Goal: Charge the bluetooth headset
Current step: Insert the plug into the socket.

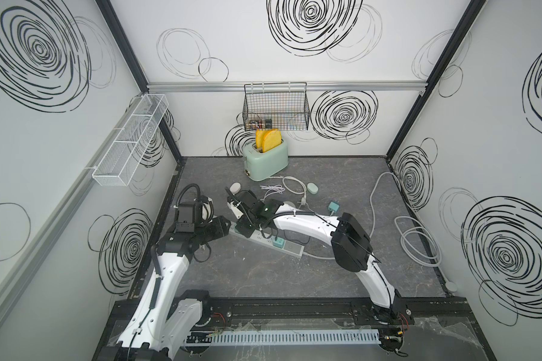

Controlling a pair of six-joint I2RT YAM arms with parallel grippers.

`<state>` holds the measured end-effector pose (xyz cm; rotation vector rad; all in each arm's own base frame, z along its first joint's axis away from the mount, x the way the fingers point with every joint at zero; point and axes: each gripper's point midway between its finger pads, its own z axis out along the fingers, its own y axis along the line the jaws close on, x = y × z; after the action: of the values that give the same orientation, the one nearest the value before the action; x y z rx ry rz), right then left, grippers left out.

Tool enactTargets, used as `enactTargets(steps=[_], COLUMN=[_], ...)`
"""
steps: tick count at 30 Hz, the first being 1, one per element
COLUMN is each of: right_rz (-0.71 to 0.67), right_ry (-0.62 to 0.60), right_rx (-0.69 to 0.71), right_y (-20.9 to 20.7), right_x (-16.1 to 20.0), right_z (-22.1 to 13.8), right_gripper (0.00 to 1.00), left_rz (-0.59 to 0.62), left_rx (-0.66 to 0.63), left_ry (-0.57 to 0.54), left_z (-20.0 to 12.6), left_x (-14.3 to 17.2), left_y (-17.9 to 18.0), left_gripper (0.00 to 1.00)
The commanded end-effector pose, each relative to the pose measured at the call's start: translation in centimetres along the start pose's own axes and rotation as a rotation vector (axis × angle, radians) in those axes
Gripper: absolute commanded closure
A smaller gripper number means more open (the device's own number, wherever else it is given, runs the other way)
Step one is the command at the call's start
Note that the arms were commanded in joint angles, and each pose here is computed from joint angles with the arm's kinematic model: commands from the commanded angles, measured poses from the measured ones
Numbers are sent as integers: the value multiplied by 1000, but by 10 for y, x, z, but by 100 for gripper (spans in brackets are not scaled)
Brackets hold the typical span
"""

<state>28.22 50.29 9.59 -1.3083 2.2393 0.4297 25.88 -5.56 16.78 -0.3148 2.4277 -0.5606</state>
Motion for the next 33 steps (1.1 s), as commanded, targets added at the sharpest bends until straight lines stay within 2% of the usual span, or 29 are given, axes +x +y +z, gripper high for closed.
enactTargets(steps=[1,7,11,15,21,25,29,33], right_rz=[-25,-18,-17,-43,-13,17,-7,-6], right_ry=[391,396,434,462,470,478,505,505], right_rx=[-121,-134,-86,-104,-151,-180,-146,-161], right_y=[43,40,28,42,49,41,28,32], right_x=[120,121,133,149,163,164,162,162], right_z=[47,52,56,56,55,58,58,56], right_gripper=[100,100,100,100,100,100,100,100], left_rz=[14,15,16,17,17,15,8,4], left_rx=[19,20,15,15,15,22,31,32], left_ry=[-29,-28,-27,-28,-30,-36,-41,-40], left_z=[-7,-7,-7,-6,-7,-7,-7,-7], left_x=[-9,-9,-9,-10,-11,-13,-14,-13], left_y=[-6,-6,-5,-5,-6,-8,-9,-8], left_gripper=[48,48,47,47,47,47,48,48])
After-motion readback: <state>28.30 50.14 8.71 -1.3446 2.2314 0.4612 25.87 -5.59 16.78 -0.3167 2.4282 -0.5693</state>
